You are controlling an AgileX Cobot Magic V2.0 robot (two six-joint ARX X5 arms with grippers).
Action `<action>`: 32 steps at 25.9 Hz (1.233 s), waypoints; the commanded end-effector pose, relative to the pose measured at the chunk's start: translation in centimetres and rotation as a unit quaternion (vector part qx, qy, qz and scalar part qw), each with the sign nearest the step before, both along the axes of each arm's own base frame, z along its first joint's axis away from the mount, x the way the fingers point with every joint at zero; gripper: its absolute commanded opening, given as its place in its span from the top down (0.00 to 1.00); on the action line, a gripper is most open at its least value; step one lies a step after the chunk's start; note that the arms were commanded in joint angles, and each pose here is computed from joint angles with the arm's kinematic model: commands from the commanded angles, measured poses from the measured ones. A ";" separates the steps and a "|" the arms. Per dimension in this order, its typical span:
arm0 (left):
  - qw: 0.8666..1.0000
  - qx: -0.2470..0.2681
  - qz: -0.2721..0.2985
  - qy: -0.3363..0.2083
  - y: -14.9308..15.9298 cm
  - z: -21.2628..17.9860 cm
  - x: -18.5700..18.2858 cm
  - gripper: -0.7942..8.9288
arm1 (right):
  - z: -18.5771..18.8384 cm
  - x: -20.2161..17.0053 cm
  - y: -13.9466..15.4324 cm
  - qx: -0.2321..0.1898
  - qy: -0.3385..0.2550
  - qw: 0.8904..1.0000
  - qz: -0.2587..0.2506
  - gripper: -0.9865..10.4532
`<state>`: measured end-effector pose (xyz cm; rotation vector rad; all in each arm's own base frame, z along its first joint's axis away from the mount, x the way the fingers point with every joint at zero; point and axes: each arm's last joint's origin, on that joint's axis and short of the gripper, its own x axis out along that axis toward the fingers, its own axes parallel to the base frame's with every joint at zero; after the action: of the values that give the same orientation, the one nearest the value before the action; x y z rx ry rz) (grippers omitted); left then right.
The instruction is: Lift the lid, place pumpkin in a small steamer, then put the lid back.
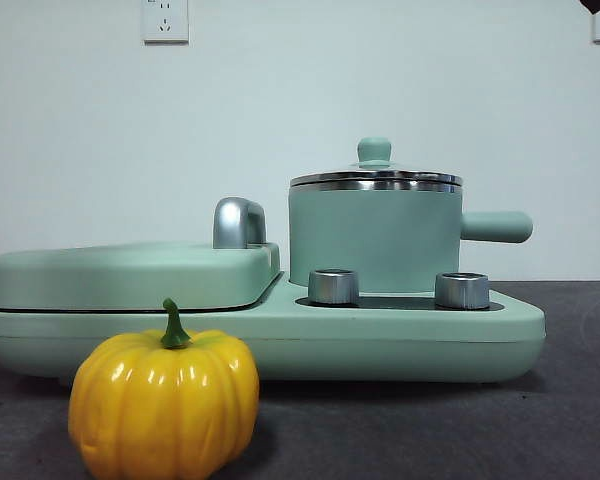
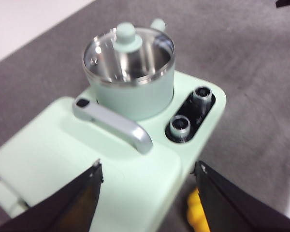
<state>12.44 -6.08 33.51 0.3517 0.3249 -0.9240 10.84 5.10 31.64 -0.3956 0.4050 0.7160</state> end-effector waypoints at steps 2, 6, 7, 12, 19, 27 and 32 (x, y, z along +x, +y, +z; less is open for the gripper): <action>1.000 -0.025 0.002 -0.016 -0.6 1.0 0.9 0.60 | 0.5 0.0 0.1 0.011 0.000 1.000 -0.004 0.64; 0.999 -0.036 -0.010 -0.021 -1.8 0.9 2.6 0.60 | 0.5 0.1 0.1 0.017 0.002 1.000 -0.008 0.64; 0.999 -0.043 -0.011 -0.017 -2.2 0.8 3.1 0.60 | 0.5 0.1 0.1 0.017 0.002 1.000 -0.008 0.64; 0.996 -0.090 -0.013 0.021 -5.1 -0.3 6.5 0.60 | 0.6 0.1 0.1 0.025 0.001 1.000 -0.012 0.64; 0.994 -0.113 0.006 -0.007 -9.5 -2.2 10.4 0.60 | 0.7 0.2 0.1 0.030 -0.004 0.999 -0.015 0.64; 0.990 -0.140 -0.006 -0.014 -14.0 -3.5 13.8 0.60 | 0.7 0.2 0.1 0.039 0.003 0.999 -0.021 0.64; 0.990 -0.136 -0.018 -0.007 -16.6 -3.8 15.7 0.60 | 0.7 0.2 0.1 0.039 0.003 0.999 -0.021 0.64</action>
<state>27.82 -21.92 29.05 0.1203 0.2050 -0.9805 10.97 5.14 31.87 -0.3230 0.4033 0.6944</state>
